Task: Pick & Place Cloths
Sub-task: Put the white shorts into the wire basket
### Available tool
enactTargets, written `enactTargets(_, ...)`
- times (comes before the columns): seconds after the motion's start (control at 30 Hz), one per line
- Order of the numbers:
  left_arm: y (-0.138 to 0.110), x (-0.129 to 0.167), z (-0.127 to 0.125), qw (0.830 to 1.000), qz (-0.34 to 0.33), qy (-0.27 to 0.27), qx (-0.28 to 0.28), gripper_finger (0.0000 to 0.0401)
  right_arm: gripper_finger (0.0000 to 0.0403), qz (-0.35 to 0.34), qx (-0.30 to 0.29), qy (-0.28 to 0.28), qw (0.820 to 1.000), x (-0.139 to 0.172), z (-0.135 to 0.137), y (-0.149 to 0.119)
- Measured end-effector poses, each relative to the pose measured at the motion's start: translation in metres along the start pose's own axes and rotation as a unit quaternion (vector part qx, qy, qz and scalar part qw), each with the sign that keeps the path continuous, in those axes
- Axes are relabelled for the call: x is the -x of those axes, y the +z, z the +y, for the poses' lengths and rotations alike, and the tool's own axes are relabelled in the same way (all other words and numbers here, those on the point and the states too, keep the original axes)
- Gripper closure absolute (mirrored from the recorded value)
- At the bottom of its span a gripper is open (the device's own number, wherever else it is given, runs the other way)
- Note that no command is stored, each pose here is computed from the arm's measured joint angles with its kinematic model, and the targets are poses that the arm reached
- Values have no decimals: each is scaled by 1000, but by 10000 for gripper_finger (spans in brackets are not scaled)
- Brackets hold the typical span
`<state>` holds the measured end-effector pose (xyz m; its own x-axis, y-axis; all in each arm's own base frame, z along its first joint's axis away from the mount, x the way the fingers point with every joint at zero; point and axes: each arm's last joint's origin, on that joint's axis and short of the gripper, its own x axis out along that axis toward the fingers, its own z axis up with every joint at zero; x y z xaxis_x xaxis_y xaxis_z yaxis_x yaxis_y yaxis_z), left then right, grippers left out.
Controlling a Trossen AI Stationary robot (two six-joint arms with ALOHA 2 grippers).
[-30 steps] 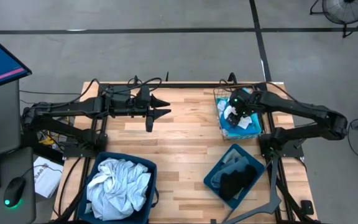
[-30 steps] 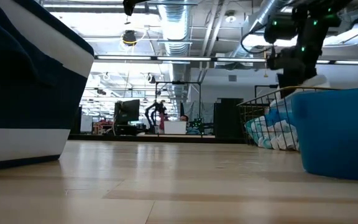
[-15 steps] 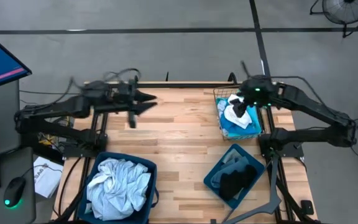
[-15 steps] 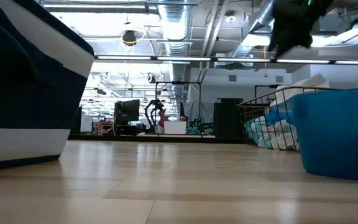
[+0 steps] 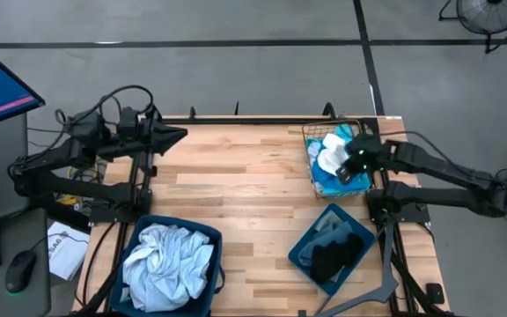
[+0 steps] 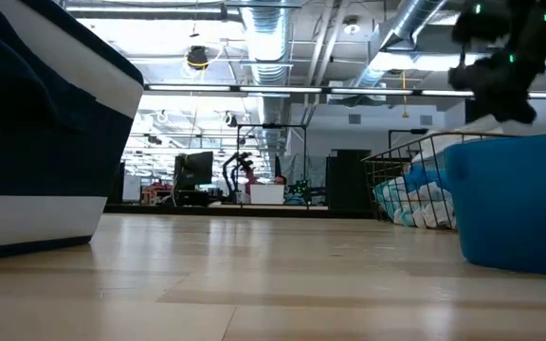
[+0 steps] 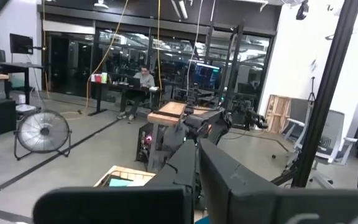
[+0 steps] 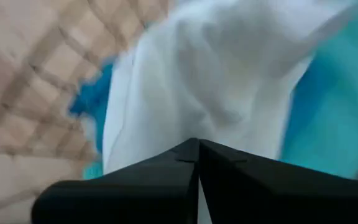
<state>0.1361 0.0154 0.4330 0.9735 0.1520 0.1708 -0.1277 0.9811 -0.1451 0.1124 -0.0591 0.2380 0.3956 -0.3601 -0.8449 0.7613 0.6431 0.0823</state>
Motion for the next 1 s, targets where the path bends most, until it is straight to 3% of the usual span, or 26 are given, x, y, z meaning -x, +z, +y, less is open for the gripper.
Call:
enactTargets(0.1,-1,-1,0,1000,4,1,-1,399,398,20,-11,15,1000,-10,5,5)
enactTargets(0.17,-1,-1,0,1000,4,1,-1,398,397,19,-9,-4,1000,-12,7,12)
enactTargets(0.37,-3,-1,0,1000,12,2,-1,399,399,97,-76,-58,991,-42,12,17)
enactTargets(0.47,-5,-1,1,1000,22,3,0,398,401,139,-81,-83,983,-63,18,16)
enactTargets(0.77,-7,-1,1,999,34,5,10,397,401,185,-27,-98,977,-115,30,19)
enactTargets(1.0,-7,-1,1,999,34,5,10,397,402,189,21,-79,978,-119,31,19)
